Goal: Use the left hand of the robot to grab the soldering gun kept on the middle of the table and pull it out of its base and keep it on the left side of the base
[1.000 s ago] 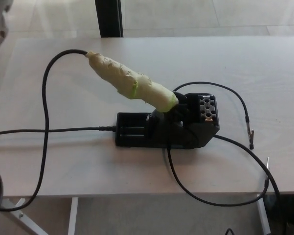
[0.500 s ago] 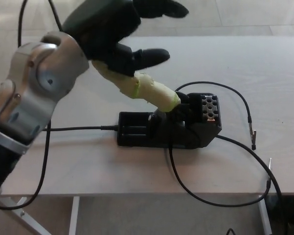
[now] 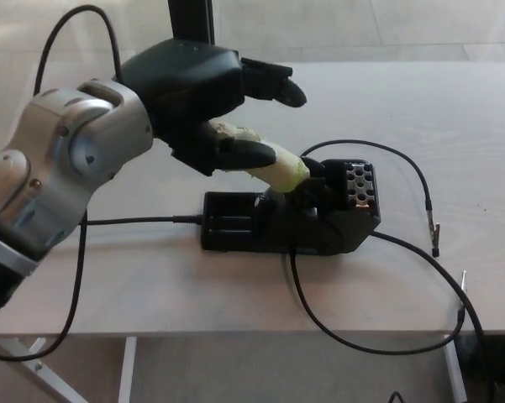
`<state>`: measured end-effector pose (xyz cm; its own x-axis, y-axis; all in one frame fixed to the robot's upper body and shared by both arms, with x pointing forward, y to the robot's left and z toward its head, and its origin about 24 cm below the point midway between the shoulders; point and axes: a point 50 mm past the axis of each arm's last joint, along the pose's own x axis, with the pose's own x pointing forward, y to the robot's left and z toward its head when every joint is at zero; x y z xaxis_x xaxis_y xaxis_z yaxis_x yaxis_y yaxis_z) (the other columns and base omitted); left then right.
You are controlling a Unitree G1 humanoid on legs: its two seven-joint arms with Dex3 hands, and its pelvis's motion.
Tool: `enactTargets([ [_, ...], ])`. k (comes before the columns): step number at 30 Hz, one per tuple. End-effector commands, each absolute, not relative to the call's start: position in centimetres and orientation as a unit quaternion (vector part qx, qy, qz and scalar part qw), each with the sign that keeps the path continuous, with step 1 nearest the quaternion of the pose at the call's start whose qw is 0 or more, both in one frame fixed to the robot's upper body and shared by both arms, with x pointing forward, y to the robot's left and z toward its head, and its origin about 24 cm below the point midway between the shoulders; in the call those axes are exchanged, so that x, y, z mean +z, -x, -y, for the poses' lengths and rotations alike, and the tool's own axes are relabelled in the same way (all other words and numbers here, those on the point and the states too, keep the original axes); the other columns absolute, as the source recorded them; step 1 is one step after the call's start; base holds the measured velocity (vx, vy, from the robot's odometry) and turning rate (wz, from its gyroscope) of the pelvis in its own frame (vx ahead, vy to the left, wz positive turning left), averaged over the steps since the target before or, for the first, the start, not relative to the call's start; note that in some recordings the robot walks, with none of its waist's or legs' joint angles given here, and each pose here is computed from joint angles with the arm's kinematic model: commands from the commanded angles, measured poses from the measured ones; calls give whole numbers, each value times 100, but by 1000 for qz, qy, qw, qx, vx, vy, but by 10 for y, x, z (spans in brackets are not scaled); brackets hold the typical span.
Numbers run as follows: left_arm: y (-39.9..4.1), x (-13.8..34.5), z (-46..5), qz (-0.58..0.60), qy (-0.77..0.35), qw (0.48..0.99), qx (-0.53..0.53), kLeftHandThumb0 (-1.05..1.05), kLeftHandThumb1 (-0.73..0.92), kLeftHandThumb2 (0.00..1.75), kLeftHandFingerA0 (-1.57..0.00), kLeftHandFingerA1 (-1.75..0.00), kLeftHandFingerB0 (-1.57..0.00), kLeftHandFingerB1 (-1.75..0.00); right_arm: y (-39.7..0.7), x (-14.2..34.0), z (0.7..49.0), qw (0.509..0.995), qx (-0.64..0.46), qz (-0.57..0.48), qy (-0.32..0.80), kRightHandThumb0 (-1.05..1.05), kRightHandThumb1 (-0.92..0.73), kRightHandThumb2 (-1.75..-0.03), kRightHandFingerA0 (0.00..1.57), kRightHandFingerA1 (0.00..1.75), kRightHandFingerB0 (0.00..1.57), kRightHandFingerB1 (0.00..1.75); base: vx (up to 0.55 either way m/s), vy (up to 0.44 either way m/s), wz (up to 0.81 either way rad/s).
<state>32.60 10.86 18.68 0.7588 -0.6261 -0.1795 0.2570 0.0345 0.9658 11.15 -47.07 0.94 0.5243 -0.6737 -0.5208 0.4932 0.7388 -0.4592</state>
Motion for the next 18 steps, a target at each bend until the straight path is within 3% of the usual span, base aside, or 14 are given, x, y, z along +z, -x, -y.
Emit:
enactTargets([
  [1,-324,189,-119,131,-699,628,-317,-80,92,73,-21,-53,-33,-38,-114,22,478,862,-350,-338,143,-50,-66,-61,32,57,28,30,0,0,0],
  [4,-323,185,-127,121,-767,553,-302,-87,92,77,-9,-46,-31,-35,-115,24,479,863,-352,-334,141,-50,-65,-60,33,58,28,30,0,0,0],
  [5,-323,185,-130,116,-786,530,-297,-86,78,116,-6,-47,-24,-48,-115,24,479,862,-351,-335,144,-51,-65,-60,34,59,28,30,0,0,0],
  [6,-323,184,-132,108,-802,510,-291,-81,74,117,0,-38,-18,-48,-116,25,480,863,-350,-334,144,-51,-65,-60,33,59,28,30,0,0,0],
  [7,-323,184,-133,96,-818,490,-285,-88,92,72,0,-31,-27,-35,-116,25,480,864,-350,-334,143,-52,-65,-60,34,60,28,31,0,0,0],
  [8,-323,183,-135,90,-833,468,-280,-82,82,79,0,-1,-23,-38,-116,25,480,864,-348,-334,146,-51,-66,-60,33,58,28,30,0,0,0],
  [9,-322,181,-136,91,-842,456,-275,-101,75,105,0,-15,-18,-46,-117,26,479,864,-347,-333,148,-51,-66,-60,33,58,28,30,0,0,0],
  [10,-322,180,-137,91,-845,451,-271,-83,81,65,0,0,-20,-36,-117,26,480,864,-347,-333,147,-51,-66,-60,33,58,28,30,0,0,0],
  [11,-321,180,-137,87,-852,442,-266,-97,68,99,0,-18,-15,-41,-117,27,480,865,-347,-332,147,-51,-65,-60,36,59,28,30,0,0,0],
  [12,-320,180,-136,85,-862,427,-260,-87,65,86,0,0,-4,-29,-118,27,480,865,-346,-332,147,-51,-65,-60,35,59,29,30,0,0,0],
  [15,-319,178,-134,97,-885,390,-233,-84,59,83,0,0,-10,-21,-118,27,480,866,-349,-329,142,-51,-63,-60,38,62,30,31,0,0,0],
  [16,-319,177,-133,98,-899,367,-218,-89,58,94,0,-14,-12,-18,-118,27,480,865,-349,-330,145,-51,-63,-59,38,61,30,31,0,0,0],
  [17,-318,179,-129,108,-904,361,-201,-79,54,91,-37,-85,-7,-20,-118,27,480,864,-349,-331,146,-50,-65,-59,37,58,31,30,0,0,0],
  [18,-318,179,-130,108,-905,361,-200,-79,54,91,-37,-85,-7,-20,-119,27,480,865,-349,-330,146,-50,-65,-59,37,58,31,30,0,0,0],
])
